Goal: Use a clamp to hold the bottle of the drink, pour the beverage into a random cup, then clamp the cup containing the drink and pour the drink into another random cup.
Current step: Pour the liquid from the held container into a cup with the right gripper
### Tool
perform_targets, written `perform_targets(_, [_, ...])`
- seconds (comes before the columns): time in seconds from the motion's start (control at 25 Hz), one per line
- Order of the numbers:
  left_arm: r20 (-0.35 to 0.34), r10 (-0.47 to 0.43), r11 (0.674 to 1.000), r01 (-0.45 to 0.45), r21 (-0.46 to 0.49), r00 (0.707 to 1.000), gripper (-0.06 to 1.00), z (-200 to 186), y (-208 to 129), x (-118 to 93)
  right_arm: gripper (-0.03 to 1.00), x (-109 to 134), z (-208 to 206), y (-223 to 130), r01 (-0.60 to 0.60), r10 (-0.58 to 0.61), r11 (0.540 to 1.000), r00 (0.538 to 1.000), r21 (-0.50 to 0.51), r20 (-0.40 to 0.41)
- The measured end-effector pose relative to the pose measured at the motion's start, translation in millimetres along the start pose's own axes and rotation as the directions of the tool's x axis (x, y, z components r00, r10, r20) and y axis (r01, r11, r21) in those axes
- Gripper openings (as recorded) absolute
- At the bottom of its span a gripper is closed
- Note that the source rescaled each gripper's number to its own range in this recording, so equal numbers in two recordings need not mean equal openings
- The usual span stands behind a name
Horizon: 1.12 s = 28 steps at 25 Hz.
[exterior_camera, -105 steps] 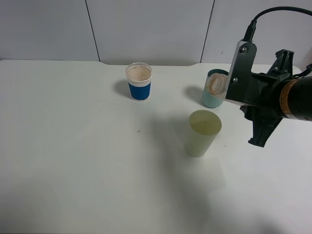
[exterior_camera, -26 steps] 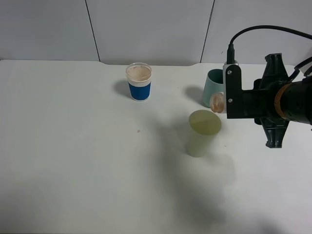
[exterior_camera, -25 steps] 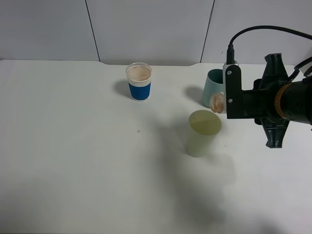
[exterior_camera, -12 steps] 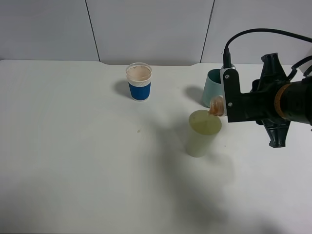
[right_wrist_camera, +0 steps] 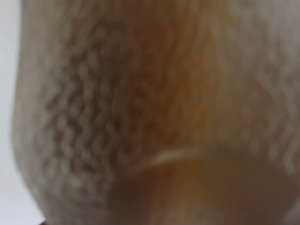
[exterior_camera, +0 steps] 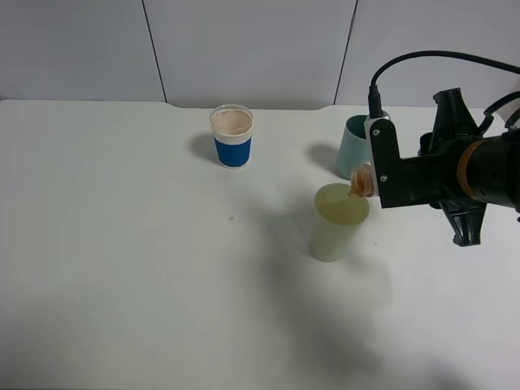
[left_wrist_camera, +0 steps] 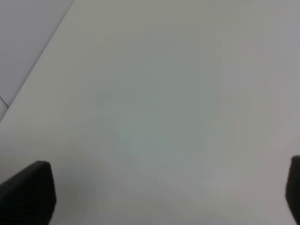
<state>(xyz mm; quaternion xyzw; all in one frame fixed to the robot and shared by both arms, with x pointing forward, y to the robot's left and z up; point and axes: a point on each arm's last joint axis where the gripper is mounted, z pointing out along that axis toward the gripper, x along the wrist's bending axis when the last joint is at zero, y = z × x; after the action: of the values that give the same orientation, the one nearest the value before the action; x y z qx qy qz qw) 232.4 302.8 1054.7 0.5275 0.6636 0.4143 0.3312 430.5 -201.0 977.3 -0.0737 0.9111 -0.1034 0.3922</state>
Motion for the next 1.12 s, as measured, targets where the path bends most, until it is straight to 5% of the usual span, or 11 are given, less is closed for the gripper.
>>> perform_targets(1.12, [0.000,0.000,1.000,0.000,0.000,1.000,1.00,0.0,0.0,0.0,0.01,0.4,-0.4,-8.6,0.041,-0.041,0.995,0.999,0.094,-0.008])
